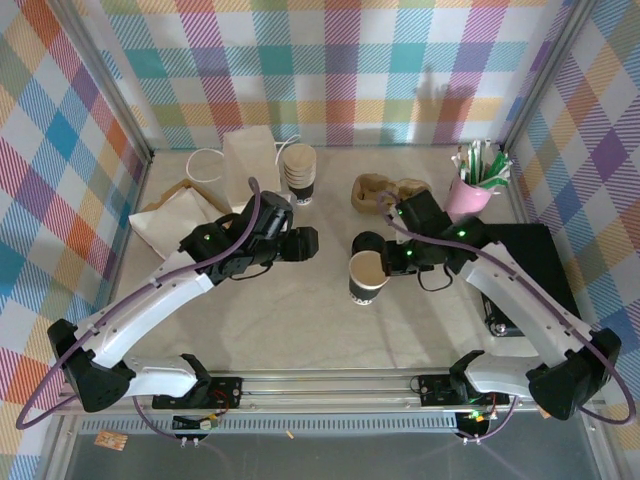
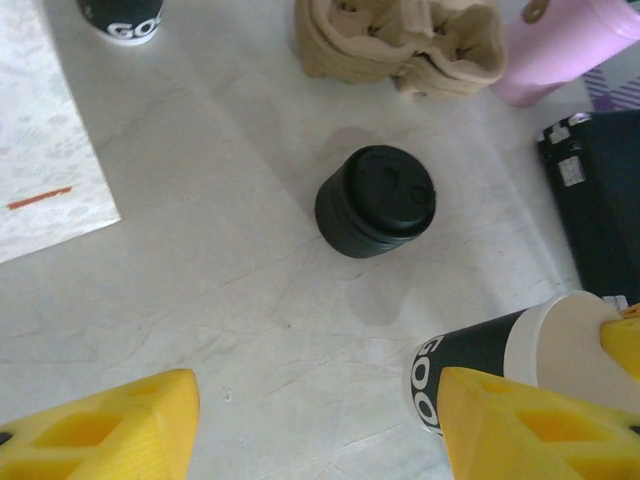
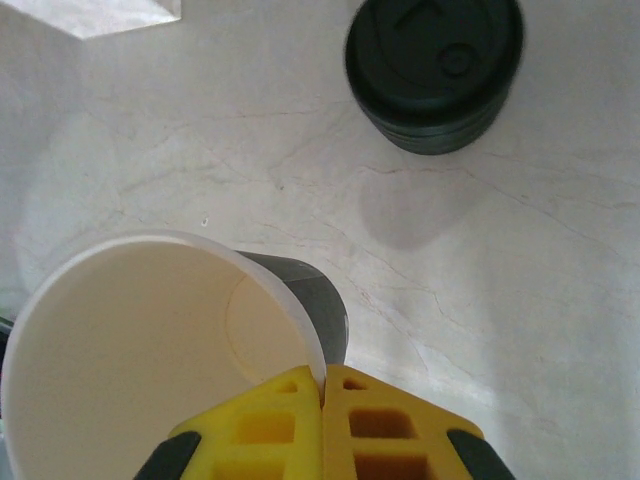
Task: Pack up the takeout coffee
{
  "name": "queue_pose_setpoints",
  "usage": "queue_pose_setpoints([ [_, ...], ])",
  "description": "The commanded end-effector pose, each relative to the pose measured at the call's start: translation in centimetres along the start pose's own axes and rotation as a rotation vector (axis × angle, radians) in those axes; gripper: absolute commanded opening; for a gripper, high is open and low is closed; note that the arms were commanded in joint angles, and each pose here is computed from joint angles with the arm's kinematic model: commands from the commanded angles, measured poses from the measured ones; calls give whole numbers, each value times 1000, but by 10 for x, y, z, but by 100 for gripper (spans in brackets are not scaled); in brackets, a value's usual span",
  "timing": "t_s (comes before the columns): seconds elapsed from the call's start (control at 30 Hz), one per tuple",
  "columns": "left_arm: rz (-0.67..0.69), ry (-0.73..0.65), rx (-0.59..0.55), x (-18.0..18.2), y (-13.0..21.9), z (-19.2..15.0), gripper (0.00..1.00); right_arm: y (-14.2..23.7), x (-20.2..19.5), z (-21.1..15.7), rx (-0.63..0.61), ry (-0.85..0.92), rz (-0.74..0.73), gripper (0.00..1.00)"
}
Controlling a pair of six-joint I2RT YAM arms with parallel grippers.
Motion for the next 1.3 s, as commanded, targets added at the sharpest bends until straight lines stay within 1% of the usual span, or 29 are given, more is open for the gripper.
queue_pose_setpoints([
  [0.0, 47, 7, 14, 13, 1, -11, 64, -15, 12, 21, -84, 108, 9, 0],
  [0.27, 78, 10, 38, 23, -4, -21, 63, -55, 29, 34, -71, 194, 17, 0],
  [0.47, 97, 48, 15, 37, -3, -26, 62, -75, 32, 38, -48, 224, 4, 0],
  [0.73, 139, 78, -24, 56, 6, -30, 62, -105, 49, 34, -1, 266, 48, 0],
  [1.0, 190, 71, -9, 70, 9, -38, 61, -126, 65, 32, 39, 327, 73, 0],
  [1.27, 179, 90, -41, 76, 12, -39, 61, -133, 71, 31, 53, 364, 71, 7],
])
Point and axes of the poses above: each hand's point on the last joint's axis, 136 mm out from that joint toward the fingers, its own y axis back along the fingers, its own x axis along the line the jaws close on, z = x × y, the point moved 2 cm from there along y, back along the fingers, and after that the axes turned 11 degrees about y, right-handed, at the moved point
